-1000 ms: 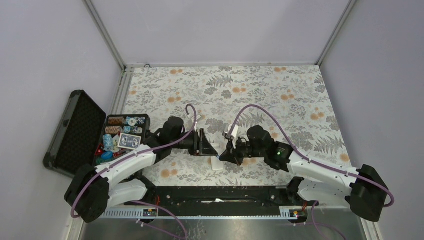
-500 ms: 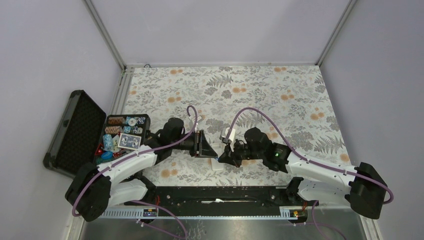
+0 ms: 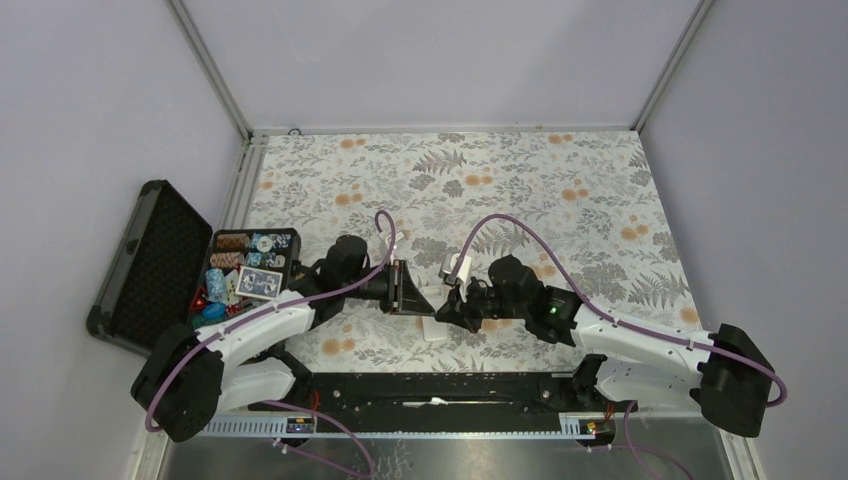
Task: Load the batteries into the remote control
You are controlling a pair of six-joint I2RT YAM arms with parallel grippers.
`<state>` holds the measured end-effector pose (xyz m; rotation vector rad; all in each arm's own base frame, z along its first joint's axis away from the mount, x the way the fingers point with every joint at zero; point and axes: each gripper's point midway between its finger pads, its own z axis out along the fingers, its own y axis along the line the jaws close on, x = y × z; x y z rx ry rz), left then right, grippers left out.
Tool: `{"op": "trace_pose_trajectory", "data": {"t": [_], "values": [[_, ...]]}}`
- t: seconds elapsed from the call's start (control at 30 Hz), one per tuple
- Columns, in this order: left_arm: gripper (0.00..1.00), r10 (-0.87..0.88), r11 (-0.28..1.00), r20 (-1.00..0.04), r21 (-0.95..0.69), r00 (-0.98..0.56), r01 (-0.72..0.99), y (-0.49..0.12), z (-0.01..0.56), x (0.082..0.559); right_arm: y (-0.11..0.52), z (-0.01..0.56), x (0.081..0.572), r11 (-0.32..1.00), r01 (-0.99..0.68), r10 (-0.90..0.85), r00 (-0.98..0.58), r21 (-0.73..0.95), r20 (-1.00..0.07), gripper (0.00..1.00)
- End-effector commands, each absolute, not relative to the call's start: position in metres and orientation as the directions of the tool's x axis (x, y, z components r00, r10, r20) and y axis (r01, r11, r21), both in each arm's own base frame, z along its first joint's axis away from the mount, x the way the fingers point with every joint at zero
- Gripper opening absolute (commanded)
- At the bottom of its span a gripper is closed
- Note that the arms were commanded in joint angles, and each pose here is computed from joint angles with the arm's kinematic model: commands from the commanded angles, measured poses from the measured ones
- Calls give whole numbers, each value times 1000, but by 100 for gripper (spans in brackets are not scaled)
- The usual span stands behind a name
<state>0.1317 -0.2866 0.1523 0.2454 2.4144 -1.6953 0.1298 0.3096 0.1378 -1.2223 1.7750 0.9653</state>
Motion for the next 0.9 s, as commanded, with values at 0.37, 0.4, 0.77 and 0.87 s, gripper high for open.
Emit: {"op": "trace_pose_trajectory", "data": {"t": [0.37,0.4,0.77,0.87], "values": [[0,2,262,-257,-932,-966,249,-286,160,135,310,156,133,280,-950,-309,-223,136,-925,37],[0,1,258,-255,-934,-967,247,-286,160,135,309,155,132,280,-950,-308,-223,136,-925,39],[0,-6,203,-243,-950,-970,237,-285,170,133,300,157,120,235,-966,-255,-172,111,-951,42],[0,-5,193,-241,-952,-970,236,-285,172,132,301,158,122,236,-967,-244,-153,94,-958,43]]}}
